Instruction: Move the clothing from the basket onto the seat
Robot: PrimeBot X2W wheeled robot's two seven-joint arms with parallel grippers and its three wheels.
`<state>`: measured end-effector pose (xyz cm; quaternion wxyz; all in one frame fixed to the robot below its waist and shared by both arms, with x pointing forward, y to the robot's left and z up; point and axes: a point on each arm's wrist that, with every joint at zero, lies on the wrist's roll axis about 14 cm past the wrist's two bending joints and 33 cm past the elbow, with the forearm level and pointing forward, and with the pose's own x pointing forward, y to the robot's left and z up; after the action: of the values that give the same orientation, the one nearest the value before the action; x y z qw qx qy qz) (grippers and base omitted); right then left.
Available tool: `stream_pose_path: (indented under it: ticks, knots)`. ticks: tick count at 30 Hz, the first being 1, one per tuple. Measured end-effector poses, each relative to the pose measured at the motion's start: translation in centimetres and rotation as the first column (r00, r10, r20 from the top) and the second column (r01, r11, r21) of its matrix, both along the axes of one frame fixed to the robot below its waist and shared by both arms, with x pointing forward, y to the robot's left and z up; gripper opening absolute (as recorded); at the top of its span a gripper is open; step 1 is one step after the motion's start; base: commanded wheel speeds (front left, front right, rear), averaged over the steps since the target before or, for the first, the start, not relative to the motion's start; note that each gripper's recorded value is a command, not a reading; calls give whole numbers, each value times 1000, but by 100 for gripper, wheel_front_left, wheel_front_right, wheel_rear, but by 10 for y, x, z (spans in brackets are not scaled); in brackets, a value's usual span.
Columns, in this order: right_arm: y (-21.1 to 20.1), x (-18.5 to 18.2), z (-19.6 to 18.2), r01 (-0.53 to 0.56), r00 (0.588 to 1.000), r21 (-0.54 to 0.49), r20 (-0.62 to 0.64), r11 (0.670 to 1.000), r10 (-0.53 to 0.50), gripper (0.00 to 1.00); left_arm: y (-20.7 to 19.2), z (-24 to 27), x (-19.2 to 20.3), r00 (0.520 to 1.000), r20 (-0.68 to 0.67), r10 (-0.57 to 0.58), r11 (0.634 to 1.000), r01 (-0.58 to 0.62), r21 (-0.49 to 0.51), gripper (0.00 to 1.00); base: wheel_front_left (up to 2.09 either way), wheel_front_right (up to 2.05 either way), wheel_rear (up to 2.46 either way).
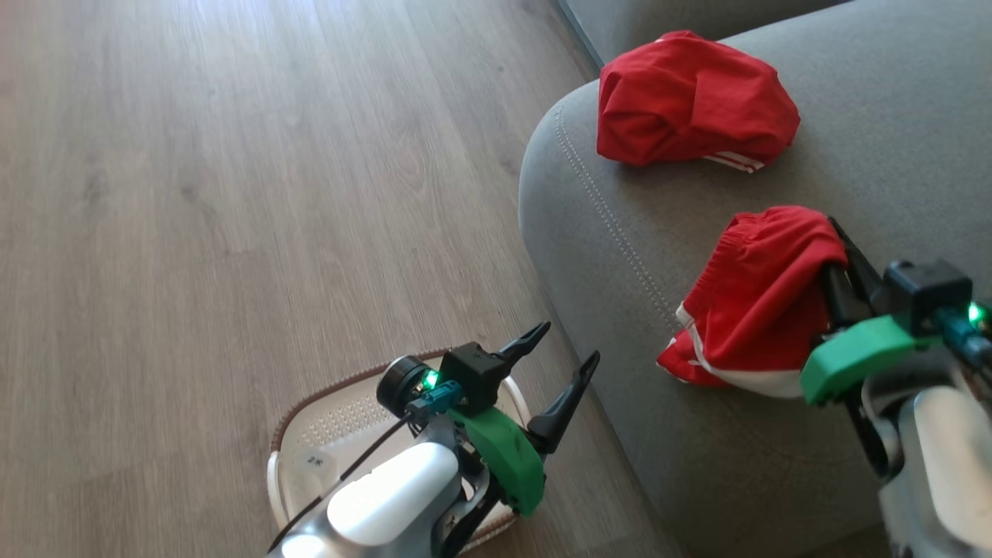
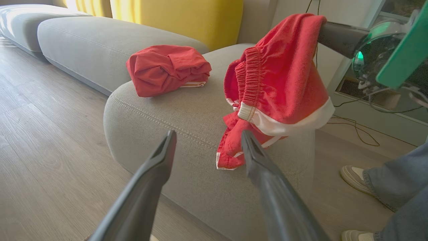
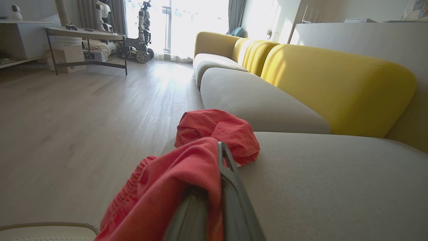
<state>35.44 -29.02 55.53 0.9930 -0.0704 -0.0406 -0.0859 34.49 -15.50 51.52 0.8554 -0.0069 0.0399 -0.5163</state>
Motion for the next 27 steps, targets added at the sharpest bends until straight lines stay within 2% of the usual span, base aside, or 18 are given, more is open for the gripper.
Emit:
stream_pose_path:
  ticks: [3,10,16,22,27]
  knots:
    - [-6,12,5,-5,1000,-25,-9,1000,4,0,-2,-4,0,1000,-11,-9,1000,9,-2,100,0,0,0]
    - [-32,68,62,7,998,-126,59,992,1,0,-4,-8,10,1000,-25,-14,1000,13,-24,100,0,0,0]
    - [-51,120,92,29,997,-180,74,983,-16,0,-1,-3,33,1000,6,-1,998,2,-55,100,0,0,0]
    - [-70,169,101,69,997,-199,51,978,-60,0,13,-9,56,999,15,39,997,-38,-62,100,0,0,0]
    - [-74,208,81,74,997,-216,-13,974,-79,0,28,-14,73,997,23,78,995,-76,-66,100,0,0,0]
